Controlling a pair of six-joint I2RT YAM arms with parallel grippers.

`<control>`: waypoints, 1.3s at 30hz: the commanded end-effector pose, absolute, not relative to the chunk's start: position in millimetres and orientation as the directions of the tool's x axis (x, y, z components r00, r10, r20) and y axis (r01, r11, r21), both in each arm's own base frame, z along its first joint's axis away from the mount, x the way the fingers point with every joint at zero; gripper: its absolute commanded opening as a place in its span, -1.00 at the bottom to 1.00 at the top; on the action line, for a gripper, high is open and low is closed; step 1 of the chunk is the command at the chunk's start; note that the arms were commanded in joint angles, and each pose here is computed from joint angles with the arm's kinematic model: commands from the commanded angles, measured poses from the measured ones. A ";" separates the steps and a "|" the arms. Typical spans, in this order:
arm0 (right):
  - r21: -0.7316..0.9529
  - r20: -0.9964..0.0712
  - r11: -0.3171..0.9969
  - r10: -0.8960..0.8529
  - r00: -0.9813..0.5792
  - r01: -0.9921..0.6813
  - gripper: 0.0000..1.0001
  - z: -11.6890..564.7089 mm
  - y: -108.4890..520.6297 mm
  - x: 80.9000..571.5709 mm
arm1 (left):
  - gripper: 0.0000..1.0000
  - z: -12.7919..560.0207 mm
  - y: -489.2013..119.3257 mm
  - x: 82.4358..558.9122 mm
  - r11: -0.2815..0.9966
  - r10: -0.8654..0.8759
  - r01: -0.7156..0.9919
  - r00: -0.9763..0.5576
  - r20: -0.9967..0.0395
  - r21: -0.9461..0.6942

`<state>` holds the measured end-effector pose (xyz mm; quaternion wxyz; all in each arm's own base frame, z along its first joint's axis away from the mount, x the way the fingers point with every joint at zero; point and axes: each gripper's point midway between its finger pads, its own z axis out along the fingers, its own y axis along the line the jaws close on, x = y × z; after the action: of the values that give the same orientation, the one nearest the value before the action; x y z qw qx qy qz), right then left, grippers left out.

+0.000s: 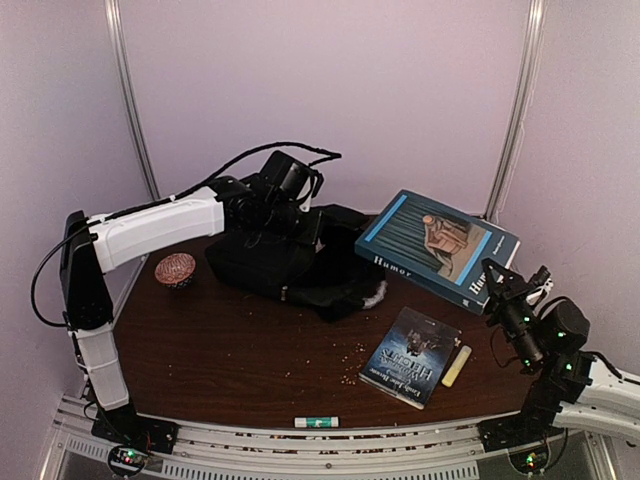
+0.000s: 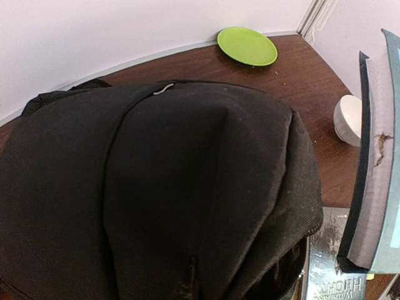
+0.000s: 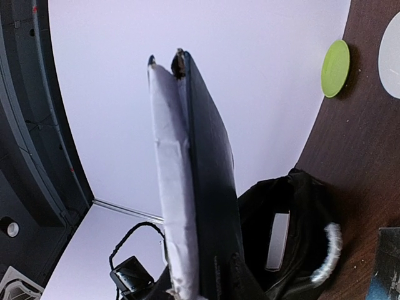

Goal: Pack the student bag
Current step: Place the book in the student bag.

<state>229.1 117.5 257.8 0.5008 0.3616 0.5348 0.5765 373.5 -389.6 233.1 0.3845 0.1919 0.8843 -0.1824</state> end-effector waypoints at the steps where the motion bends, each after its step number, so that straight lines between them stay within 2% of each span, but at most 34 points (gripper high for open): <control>1: 0.970 -0.043 -0.016 0.972 -0.233 -0.244 -0.59 277.2 115.0 227.7 | -1.00 282.1 -411.6 371.2 0.803 0.076 0.524 -0.564 -0.822 -0.286; 9: 0.983 -0.083 0.039 0.967 -0.242 -0.182 -0.61 255.6 127.9 237.3 | -1.00 292.0 -422.2 364.9 0.752 -0.012 0.518 -0.606 -0.795 -0.407; 18: 0.990 -0.085 0.054 0.966 -0.244 -0.131 -0.59 232.2 144.2 247.2 | -1.00 313.9 -448.3 346.7 0.621 -0.088 0.555 -0.653 -0.753 -0.553; 24: 0.989 -0.145 0.133 0.920 -0.364 -0.059 -0.55 214.2 178.8 251.0 | -1.00 318.8 -454.5 338.8 0.585 -0.092 0.565 -0.666 -0.740 -0.582; 30: 0.984 -0.154 0.180 0.850 -0.503 0.004 -0.49 182.3 210.4 238.1 | -1.00 324.9 -457.1 337.1 0.562 -0.102 0.574 -0.666 -0.738 -0.596; 35: 0.983 -0.162 0.181 0.854 -0.495 -0.009 -0.60 180.0 205.4 235.3 | -1.00 324.7 -456.0 333.7 0.558 -0.096 0.578 -0.668 -0.738 -0.596; 39: 0.979 -0.202 0.195 0.855 -0.477 -0.066 -0.66 196.6 199.2 233.4 | -1.00 322.1 -443.4 334.7 0.609 -0.075 0.576 -0.642 -0.763 -0.545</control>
<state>237.2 203.0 183.2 0.3966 0.3198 0.6604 0.5516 355.0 -432.7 245.1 0.3370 0.1279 0.8669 -0.3445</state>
